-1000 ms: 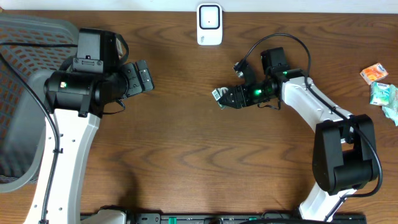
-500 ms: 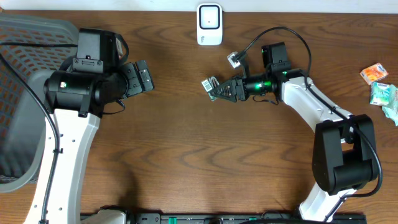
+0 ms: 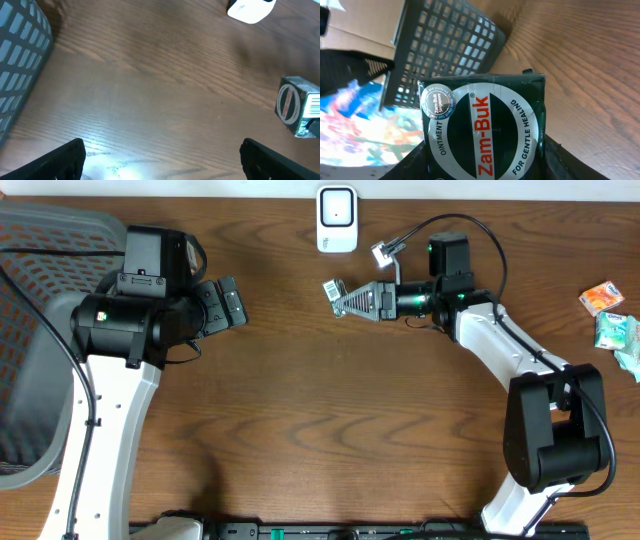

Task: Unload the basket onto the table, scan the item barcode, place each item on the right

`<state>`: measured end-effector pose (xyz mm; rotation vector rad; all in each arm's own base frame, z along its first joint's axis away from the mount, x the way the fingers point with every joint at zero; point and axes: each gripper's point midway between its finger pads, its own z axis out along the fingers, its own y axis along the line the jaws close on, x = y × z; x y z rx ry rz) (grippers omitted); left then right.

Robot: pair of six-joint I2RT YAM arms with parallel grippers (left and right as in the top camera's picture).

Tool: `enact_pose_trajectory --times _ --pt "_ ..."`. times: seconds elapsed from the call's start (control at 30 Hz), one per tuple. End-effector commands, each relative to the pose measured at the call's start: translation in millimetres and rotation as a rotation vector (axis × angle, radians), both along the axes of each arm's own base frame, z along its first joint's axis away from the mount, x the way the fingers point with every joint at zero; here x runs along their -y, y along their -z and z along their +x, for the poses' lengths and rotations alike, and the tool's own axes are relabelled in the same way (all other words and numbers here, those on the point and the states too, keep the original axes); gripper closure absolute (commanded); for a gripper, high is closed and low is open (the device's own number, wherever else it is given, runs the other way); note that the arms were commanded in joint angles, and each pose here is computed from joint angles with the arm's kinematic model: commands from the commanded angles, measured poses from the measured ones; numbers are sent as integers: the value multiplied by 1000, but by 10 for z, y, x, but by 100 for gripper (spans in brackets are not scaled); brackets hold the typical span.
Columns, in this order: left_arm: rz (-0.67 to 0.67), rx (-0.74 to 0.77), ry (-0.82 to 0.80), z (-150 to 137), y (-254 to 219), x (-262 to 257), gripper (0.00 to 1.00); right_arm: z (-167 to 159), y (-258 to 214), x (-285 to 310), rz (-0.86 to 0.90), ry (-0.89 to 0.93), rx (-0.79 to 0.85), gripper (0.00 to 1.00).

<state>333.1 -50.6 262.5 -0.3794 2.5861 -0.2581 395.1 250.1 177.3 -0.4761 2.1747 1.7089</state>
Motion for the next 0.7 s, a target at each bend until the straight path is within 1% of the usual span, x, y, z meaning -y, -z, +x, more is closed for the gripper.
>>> enact_pose_trajectory --times 0.0,0.67 --pt "7 11 -3 13 -40 -23 2 -28 -261 -1 50 -11 -49 55" --pt "7 11 -3 13 -40 -23 2 -12 -251 7 44 -5 -34 56"
